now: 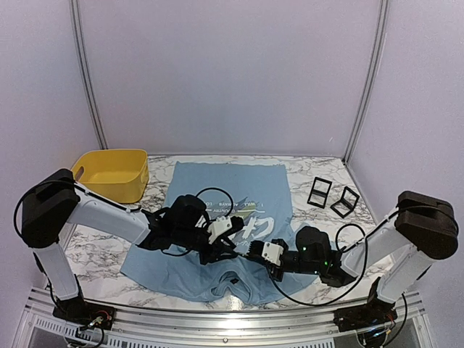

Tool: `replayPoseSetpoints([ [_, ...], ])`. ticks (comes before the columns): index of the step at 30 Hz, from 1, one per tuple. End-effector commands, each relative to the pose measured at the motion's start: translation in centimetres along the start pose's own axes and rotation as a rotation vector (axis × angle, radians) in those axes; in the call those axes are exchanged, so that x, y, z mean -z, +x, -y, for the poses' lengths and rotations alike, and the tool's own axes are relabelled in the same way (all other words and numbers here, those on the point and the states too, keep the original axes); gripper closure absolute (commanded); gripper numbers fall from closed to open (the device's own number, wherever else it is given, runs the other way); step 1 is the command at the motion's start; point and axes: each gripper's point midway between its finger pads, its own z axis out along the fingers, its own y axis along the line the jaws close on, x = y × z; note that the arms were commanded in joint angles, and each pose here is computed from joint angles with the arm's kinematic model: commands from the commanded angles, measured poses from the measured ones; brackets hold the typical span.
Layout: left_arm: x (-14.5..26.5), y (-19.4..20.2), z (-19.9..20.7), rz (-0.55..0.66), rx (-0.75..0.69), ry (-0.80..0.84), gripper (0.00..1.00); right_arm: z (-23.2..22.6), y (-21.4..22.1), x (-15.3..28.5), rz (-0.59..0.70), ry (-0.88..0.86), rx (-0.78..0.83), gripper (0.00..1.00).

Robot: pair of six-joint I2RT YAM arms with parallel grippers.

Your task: Pin the brooch onto the clothing

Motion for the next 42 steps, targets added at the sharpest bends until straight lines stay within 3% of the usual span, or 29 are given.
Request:
replayPoseSetpoints([
  [1, 1.3, -1.7, 0.2, 0.058, -0.065, -0.004, 0.66, 0.8, -2.8, 0.3, 0.11, -0.015, -0.057, 1.0],
  [7, 1.4, -2.0, 0.4, 0.069, -0.078, 0.018, 0.65, 1.7, -3.2, 0.6, 0.137, -0.006, -0.107, 1.0],
  [16, 1.1, -2.4, 0.0, 0.076, -0.074, 0.013, 0.78, 1.7, -4.2, 0.9, 0.188, -0.035, -0.121, 1.0],
  [30, 2.7, -3.8, -0.6, 0.152, -0.088, 0.036, 0.7, 1.5, -4.0, 0.9, 0.18, -0.051, -0.111, 1.0],
  [42, 1.2, -1.9, 1.1, 0.11, -0.148, 0.087, 0.71, 1.6, -4.0, 0.8, 0.178, -0.047, -0.112, 1.0],
])
